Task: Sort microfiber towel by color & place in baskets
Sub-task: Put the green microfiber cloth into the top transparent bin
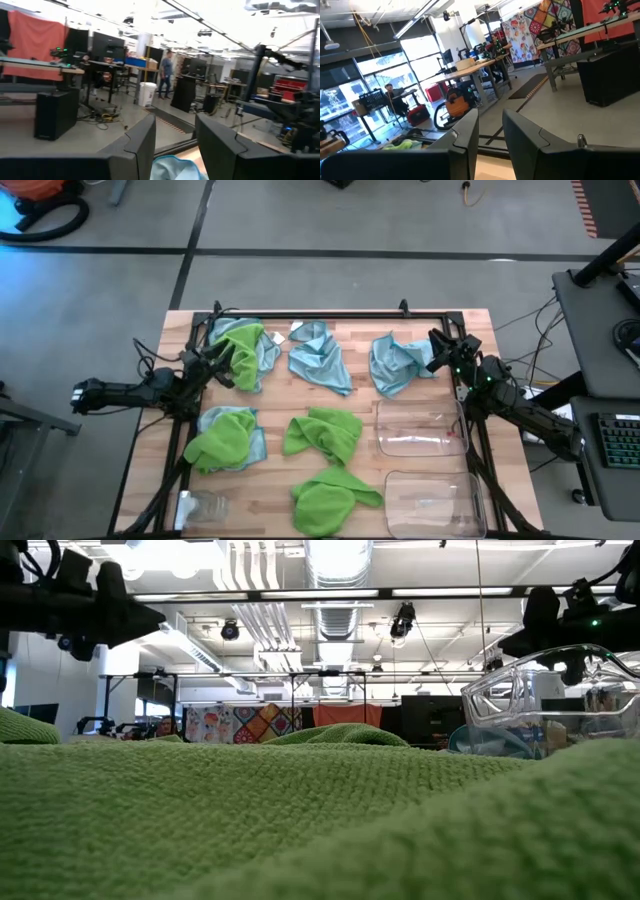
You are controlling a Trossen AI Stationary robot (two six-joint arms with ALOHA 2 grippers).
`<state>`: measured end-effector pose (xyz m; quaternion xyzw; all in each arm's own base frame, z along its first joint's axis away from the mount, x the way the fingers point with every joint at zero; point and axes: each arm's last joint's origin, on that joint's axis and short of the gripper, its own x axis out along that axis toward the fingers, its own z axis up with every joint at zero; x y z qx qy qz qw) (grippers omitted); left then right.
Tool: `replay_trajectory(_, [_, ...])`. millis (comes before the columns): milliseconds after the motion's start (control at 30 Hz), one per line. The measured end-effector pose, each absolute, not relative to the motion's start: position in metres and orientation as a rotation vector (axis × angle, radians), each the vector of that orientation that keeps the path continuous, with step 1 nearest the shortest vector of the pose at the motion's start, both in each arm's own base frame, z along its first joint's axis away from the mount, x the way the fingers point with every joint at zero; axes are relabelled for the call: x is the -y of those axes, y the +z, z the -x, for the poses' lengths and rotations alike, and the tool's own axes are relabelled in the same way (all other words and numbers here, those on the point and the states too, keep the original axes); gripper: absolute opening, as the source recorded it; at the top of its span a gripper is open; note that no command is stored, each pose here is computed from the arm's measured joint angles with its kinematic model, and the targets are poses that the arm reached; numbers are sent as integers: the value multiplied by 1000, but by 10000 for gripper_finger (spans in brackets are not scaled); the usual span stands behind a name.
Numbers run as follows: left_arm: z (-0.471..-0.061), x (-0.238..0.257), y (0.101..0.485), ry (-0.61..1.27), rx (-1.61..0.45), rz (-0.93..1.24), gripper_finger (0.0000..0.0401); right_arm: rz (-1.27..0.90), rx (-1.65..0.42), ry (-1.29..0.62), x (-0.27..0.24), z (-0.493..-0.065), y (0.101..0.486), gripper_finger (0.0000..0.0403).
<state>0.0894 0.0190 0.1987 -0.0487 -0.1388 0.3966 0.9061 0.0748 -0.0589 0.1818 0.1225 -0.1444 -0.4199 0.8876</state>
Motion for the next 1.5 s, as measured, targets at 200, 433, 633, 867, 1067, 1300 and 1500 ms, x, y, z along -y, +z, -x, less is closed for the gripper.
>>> replay_trajectory(200, [-89, -19, 199, 823, 286, 101, 123, -200, 277, -880, 59, -75, 182, 82])
replay_trajectory(433, [-89, -19, 199, 823, 286, 101, 123, -228, 297, -901, 59, -74, 182, 82])
replay_trajectory(633, [-89, -19, 199, 826, 277, 81, 123, -239, 306, -899, 59, -74, 183, 82])
replay_trajectory(867, [-89, -19, 199, 826, 276, 80, 123, -298, 334, -891, 59, -74, 183, 82])
replay_trajectory(1067, [-89, -19, 199, 826, 276, 80, 123, -358, 364, -879, 59, -74, 183, 82])
replay_trajectory(1300, [-87, -19, 205, 836, 320, 53, 123, -355, 383, -823, 58, -75, 185, 82])
replay_trajectory(1500, [-84, -19, 227, 831, 289, 22, 123, -340, 348, -728, 55, -75, 197, 82])
